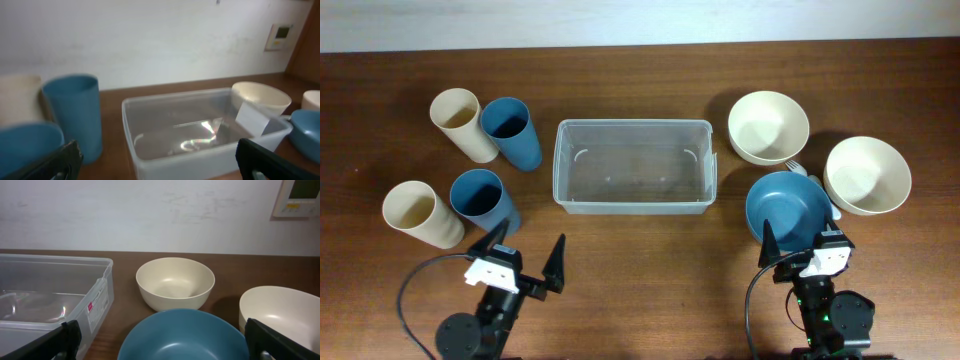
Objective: Pack container
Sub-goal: 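Move the left gripper toward the front blue cup, then grasp the front blue cup rim with the left gripper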
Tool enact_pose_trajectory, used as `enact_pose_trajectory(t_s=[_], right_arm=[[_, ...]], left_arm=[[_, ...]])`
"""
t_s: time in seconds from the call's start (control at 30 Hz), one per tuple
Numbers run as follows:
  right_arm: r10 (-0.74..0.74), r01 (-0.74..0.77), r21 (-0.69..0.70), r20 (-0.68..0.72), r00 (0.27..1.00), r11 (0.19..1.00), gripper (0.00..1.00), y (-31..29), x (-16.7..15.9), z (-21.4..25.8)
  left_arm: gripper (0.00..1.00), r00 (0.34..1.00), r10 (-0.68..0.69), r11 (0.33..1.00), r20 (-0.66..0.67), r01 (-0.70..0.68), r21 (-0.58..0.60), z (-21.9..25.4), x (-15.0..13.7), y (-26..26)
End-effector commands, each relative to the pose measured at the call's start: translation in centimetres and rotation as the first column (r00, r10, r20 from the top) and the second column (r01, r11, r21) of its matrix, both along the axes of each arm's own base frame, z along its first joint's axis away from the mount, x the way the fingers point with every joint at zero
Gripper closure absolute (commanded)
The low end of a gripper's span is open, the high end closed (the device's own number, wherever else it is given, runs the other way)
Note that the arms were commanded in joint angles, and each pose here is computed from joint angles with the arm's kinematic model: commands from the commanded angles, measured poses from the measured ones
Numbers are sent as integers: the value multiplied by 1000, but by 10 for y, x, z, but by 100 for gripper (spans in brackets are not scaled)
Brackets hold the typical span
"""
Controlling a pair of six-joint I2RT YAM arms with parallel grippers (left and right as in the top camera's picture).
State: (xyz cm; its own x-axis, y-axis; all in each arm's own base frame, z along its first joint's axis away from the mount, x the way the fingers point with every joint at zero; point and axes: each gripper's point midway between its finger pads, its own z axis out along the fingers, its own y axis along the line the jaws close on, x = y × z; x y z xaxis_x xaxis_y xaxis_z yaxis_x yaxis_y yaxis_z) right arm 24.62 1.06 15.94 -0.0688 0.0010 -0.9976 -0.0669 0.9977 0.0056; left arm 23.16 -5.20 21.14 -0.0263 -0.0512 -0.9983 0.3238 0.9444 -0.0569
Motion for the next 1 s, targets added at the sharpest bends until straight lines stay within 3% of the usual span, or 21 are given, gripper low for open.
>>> enact_pose_trajectory(t_s=[0.0, 0.23, 0.53, 0.67, 0.77, 0.97], right_arm=[[-3, 3, 3, -1, 1000, 1000, 1, 0, 0, -1], [-3, 3, 3, -1, 1000, 1000, 1, 0, 0, -1], [-3, 3, 3, -1, 1000, 1000, 2, 0, 0, -1], [-3, 3, 3, -1, 1000, 1000, 1, 0, 0, -1], [-3, 3, 3, -1, 1000, 1000, 1, 0, 0, -1], [-3, 3, 3, -1, 1000, 1000, 1, 0, 0, -1]], left_arm=[[0, 1000, -8, 1000, 12, 8, -11, 36, -1, -1], [0, 968, -6, 1000, -251, -1, -28, 55, 27, 1], [0, 772, -30, 997, -634, 68, 35, 95, 54, 2], [0, 724, -34, 996, -689, 78, 33, 120, 59, 2], [0, 731, -83, 994, -677, 112, -1, 140, 62, -6], [0, 707, -133, 989, -694, 145, -42, 140, 55, -14]])
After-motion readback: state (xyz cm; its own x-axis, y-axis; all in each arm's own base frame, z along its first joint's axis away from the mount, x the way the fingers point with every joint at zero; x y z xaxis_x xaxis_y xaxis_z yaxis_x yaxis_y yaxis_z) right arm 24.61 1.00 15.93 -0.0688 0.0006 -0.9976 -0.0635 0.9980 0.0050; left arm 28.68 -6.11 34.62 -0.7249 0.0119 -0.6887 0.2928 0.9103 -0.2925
